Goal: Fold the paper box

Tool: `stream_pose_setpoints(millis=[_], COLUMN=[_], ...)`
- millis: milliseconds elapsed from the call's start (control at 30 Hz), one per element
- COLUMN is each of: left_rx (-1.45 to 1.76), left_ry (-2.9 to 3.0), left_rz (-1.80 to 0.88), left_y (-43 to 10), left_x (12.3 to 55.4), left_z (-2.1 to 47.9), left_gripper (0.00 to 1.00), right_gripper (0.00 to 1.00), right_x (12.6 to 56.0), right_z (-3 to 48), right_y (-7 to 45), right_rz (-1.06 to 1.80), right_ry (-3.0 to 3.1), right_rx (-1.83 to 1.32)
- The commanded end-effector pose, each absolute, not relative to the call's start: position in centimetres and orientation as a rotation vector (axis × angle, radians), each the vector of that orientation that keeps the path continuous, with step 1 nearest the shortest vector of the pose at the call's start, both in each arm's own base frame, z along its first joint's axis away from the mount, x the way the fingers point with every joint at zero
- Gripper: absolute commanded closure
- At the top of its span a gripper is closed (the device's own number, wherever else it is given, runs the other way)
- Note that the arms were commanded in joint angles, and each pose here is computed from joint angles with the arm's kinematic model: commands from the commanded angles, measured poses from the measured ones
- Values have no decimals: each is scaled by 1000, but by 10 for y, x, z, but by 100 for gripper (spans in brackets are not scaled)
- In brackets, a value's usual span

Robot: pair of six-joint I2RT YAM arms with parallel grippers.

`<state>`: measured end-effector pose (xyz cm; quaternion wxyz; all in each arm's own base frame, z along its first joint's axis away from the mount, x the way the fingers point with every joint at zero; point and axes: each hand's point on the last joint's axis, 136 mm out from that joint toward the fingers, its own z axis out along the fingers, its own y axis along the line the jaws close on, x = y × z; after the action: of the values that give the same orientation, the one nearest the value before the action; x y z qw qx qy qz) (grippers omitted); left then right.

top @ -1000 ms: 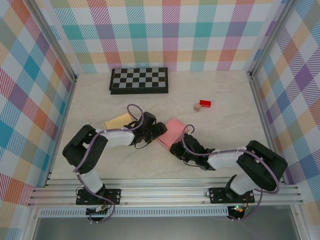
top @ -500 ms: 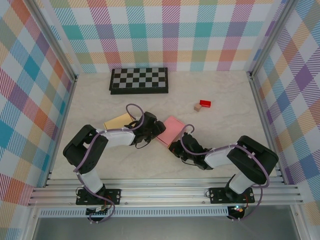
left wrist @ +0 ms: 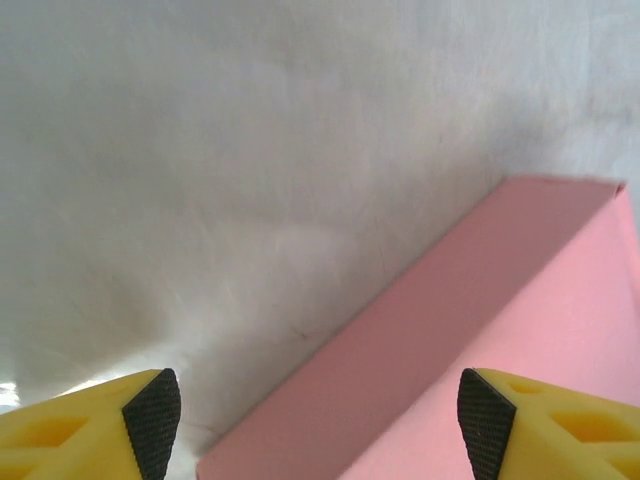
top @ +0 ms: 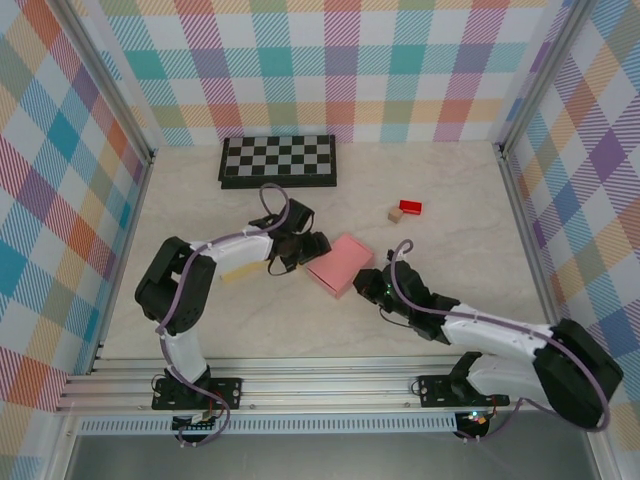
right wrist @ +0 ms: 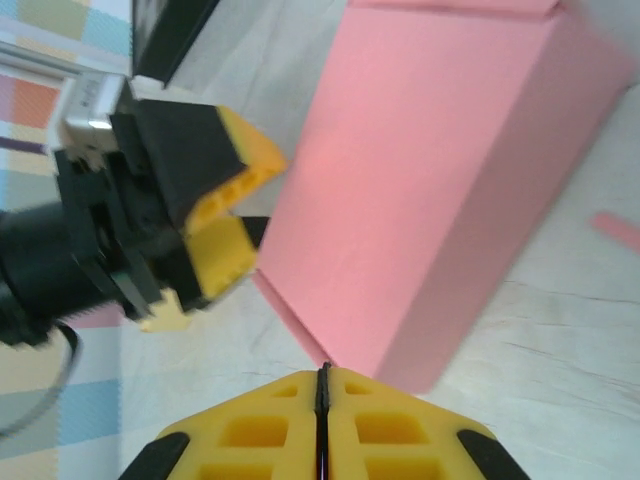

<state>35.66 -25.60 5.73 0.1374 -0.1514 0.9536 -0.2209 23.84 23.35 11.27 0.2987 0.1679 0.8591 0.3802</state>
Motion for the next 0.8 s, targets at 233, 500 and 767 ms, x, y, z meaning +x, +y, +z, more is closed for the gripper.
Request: stream_pose_setpoints(millis=[233,500,767], left_rx=[-494,-379,0], left_ry=[2727,2634,2602], left_rz=[-580,-671,-822], left_y=[-218,-240,-306], left_x=[320,311,412], left_z=[95,127,135], left_gripper=[24,23,24], right_gripper=[87,89,91], right_x=[260,313,312], right_z=[127,108,68], right_y=[137,151,182], right_rz=[443,490,812], right_ry=[2459,2634,2675], right_rx=[164,98,243])
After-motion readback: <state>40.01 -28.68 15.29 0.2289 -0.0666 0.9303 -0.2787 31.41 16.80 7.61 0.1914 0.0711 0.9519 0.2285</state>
